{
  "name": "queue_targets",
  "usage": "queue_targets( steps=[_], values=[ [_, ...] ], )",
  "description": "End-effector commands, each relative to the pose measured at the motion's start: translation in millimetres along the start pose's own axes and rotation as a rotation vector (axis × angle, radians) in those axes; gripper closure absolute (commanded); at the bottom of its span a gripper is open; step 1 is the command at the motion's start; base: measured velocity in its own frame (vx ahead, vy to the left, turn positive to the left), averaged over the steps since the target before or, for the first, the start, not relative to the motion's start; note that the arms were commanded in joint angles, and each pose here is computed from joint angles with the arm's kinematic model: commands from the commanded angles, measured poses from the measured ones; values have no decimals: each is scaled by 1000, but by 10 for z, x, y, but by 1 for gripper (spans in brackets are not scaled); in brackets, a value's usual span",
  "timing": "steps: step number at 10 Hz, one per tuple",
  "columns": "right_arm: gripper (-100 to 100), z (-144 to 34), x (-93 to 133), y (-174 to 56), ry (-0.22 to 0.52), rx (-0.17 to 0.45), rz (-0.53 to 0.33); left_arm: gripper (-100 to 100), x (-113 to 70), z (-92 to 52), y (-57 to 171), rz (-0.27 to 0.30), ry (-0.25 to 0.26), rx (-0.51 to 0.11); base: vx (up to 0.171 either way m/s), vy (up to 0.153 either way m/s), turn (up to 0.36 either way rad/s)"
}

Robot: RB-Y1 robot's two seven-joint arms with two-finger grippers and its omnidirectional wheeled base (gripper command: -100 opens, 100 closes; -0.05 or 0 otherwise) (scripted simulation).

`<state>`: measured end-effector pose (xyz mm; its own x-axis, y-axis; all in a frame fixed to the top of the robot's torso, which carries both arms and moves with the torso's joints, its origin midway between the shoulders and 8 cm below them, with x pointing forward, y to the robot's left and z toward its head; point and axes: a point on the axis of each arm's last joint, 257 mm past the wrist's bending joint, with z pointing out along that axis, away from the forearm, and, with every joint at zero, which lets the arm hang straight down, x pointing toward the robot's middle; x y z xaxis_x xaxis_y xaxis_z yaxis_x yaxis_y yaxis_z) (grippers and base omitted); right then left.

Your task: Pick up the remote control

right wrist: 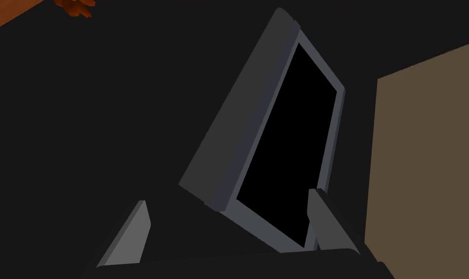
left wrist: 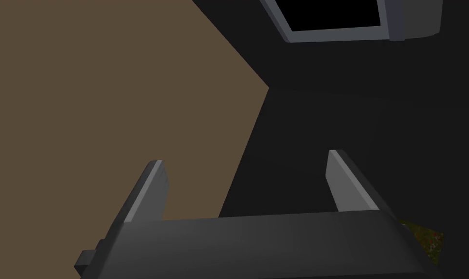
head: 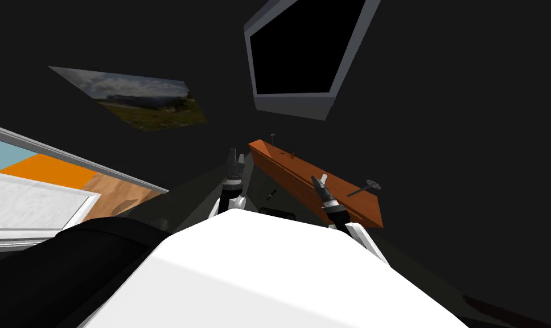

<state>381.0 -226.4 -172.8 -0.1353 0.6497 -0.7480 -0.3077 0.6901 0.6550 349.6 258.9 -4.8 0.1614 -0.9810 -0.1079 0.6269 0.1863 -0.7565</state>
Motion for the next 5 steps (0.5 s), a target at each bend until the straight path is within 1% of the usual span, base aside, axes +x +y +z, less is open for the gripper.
queue_targets(
  steps=[1, 2, 3, 4, 5],
  values=[
    [-100, -47, 75, -92, 36, 16, -45, 0, 0, 0, 0, 0, 0, 0, -70, 18, 119],
    [-100, -105, 253, -258, 96, 41, -92, 0, -1, -1, 0, 0, 0, 0, -71, 18, 270],
    [-100, -106, 265, -259, 101, 41, -107, 0, 0, 0, 0, 0, 0, 0, -53, -5, 125],
    [-100, -175, 433, -413, 161, 60, -155, 0, -1, -1, 1, 0, 0, 0, -57, -1, 267],
    [-100, -184, 456, -435, 169, 63, -171, 0, 0, 0, 0, 0, 0, 0, -42, -5, 133]
  ],
)
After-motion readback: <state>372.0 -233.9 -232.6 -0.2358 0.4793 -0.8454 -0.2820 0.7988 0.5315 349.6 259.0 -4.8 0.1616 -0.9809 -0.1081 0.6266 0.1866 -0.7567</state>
